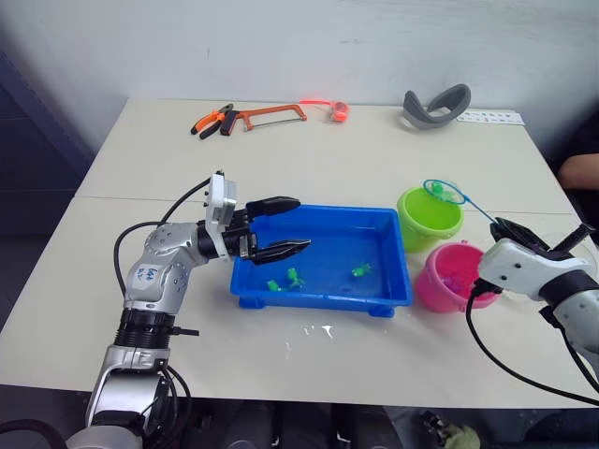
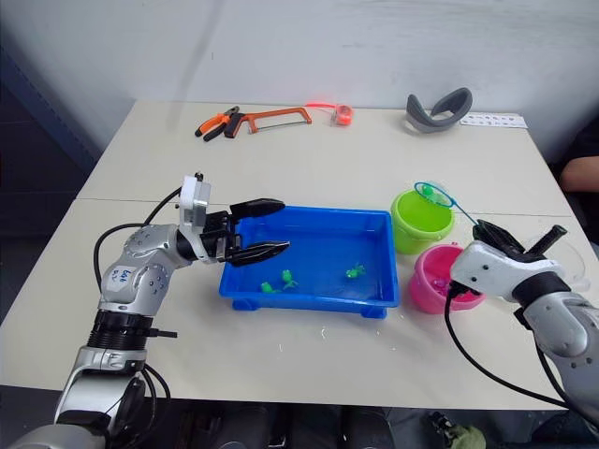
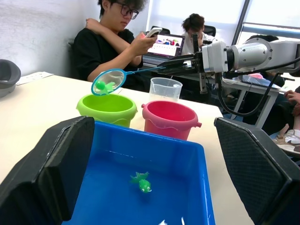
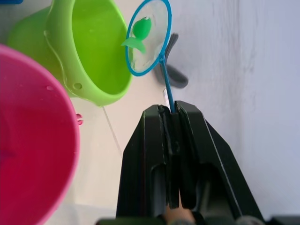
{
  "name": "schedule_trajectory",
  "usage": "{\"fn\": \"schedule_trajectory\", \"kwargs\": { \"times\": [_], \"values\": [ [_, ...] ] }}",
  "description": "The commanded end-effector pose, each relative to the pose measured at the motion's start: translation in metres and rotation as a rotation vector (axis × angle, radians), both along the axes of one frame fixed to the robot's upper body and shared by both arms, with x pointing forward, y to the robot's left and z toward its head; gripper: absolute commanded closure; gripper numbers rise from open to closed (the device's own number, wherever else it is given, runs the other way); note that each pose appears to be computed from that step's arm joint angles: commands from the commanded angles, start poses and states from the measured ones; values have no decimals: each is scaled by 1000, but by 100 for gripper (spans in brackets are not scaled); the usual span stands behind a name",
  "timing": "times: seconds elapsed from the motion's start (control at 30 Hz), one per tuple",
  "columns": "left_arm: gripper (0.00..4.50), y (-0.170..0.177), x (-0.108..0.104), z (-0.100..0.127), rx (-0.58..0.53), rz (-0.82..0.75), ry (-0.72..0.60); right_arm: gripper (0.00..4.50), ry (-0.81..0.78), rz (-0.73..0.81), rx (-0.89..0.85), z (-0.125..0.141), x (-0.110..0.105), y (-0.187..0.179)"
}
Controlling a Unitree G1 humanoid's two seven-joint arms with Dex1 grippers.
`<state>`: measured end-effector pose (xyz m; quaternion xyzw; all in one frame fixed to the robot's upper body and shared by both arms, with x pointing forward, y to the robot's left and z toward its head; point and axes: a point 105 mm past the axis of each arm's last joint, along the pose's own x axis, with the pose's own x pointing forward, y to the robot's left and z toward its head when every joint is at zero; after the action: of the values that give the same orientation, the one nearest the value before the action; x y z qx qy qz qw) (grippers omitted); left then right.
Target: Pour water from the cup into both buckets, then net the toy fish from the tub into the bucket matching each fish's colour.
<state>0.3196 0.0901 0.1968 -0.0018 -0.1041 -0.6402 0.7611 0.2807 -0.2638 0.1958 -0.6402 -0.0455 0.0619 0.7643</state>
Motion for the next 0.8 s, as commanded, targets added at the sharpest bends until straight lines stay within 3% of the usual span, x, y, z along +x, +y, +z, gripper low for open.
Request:
{"fn": "schedule_trajectory", "kwargs": {
  "times": [0.03,0.17,0.3,0.4,0.5,0.63,0.8],
  "values": [
    [5,2,-5,7,-3,-2,-47,450,-59,9,-198,9,0,-4],
    [5,3,-6,6,-2,2,-48,450,-82,21,-172,10,1,-3],
    [5,6,-6,6,3,6,-50,450,-115,46,199,30,-1,1],
    [5,15,-9,5,14,6,-58,450,14,199,521,37,-6,22],
    [5,27,-15,3,44,-7,-71,450,234,335,661,37,-14,48],
    [5,48,-22,-7,117,-13,-78,450,526,409,627,25,-23,79],
    [5,55,-27,-16,157,-4,-78,450,543,333,311,11,-2,83]
  ]
}}
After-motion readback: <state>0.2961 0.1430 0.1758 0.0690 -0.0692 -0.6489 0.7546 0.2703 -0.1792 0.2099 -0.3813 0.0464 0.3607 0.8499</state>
